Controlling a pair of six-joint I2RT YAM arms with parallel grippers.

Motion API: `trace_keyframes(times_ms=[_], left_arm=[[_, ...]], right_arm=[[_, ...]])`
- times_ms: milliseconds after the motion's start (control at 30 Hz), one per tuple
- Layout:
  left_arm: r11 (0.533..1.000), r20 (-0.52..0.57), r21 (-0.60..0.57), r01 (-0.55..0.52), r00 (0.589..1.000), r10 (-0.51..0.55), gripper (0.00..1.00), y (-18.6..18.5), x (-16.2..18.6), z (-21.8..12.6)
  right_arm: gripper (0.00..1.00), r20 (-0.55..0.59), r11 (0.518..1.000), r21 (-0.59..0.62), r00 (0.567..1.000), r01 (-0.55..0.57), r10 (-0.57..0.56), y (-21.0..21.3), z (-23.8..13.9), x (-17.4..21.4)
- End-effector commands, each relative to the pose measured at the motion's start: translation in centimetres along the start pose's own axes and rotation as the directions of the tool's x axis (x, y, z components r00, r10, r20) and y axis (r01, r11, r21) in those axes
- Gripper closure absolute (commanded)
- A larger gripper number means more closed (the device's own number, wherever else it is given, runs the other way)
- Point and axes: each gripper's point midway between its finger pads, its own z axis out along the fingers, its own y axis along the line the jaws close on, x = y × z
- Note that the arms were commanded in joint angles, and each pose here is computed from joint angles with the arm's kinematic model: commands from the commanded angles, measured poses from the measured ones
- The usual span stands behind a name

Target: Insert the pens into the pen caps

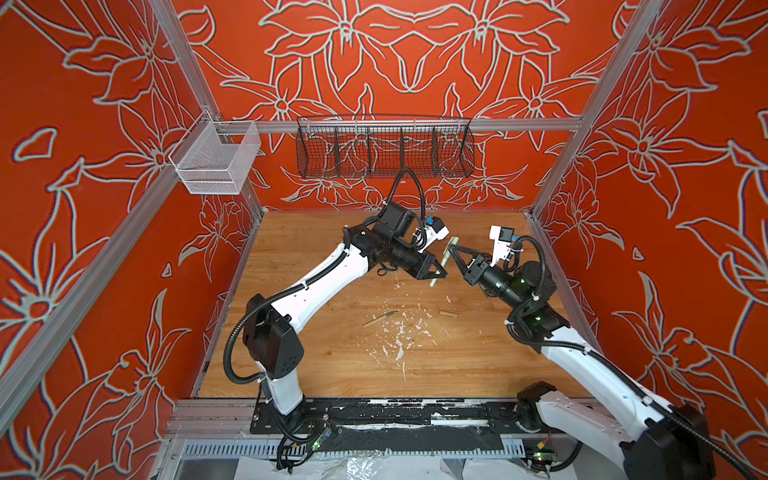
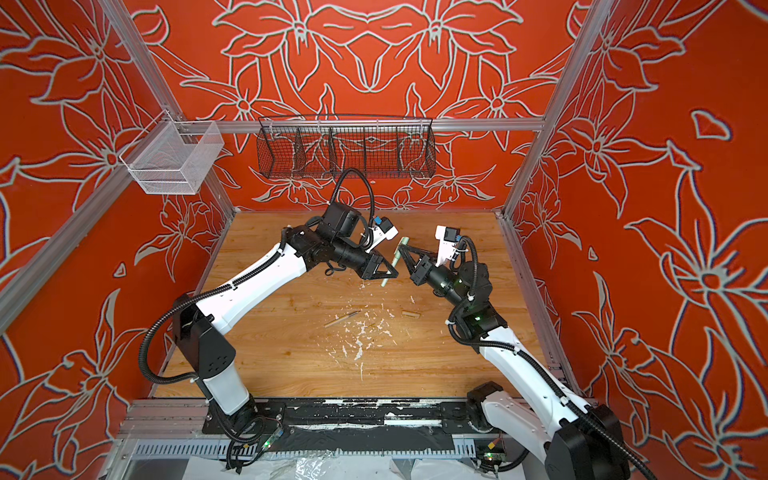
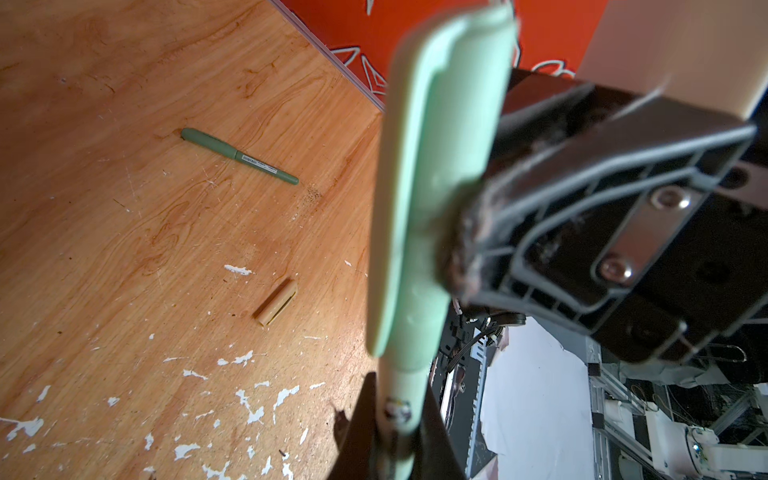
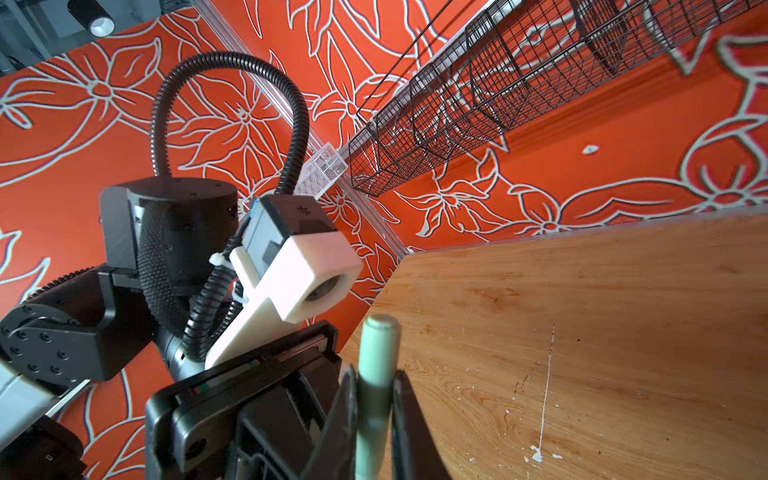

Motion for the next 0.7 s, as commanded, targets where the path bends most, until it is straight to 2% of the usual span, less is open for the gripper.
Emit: trace_keyframes(times_ms=[0, 133, 267, 333, 400, 500, 667], left_arm=[[0.961, 0.493, -0.14, -0.239, 0.825, 0.277, 1.0, -1.8, -14.4, -8.7], [0.96, 0.485, -0.121, -0.254, 0.828, 0.28, 1.0, -2.2, -13.9, -8.7], [0.964, 0.427, -0.069, -0.258, 0.866, 0.262, 1.0, -2.3, -11.6, -7.5], [0.971, 0.401, -0.063, -0.231, 0.885, 0.237, 1.0, -1.6, -9.8, -6.8], [0.977, 0.371, -0.064, -0.205, 0.903, 0.214, 1.0, -1.0, -8.0, -6.4], [0.982, 0.316, -0.033, -0.186, 0.93, 0.187, 1.0, -0.8, -5.1, -5.7], [0.983, 0.246, 0.029, -0.182, 0.954, 0.169, 1.0, -2.0, -1.5, -4.8]], right_arm=[[1.0, -0.525, 0.988, 0.009, 0.84, -0.156, 0.137, -0.9, -2.8, 14.4], [1.0, -0.51, 0.991, 0.058, 0.85, -0.12, 0.133, -1.5, -3.1, 14.0], [1.0, -0.438, 0.994, 0.091, 0.894, -0.061, 0.095, -1.4, -3.1, 11.2], [0.79, -0.406, 0.996, 0.089, 0.912, -0.031, 0.065, -1.0, -3.3, 9.3], [0.64, -0.38, 0.995, 0.103, 0.925, 0.014, 0.027, -0.7, -3.7, 7.4], [0.6, -0.336, 0.991, 0.113, 0.942, 0.068, -0.026, -0.3, -4.4, 4.6], [0.59, -0.312, 0.998, 0.034, 0.949, 0.061, -0.047, 1.3, -4.0, 2.4]])
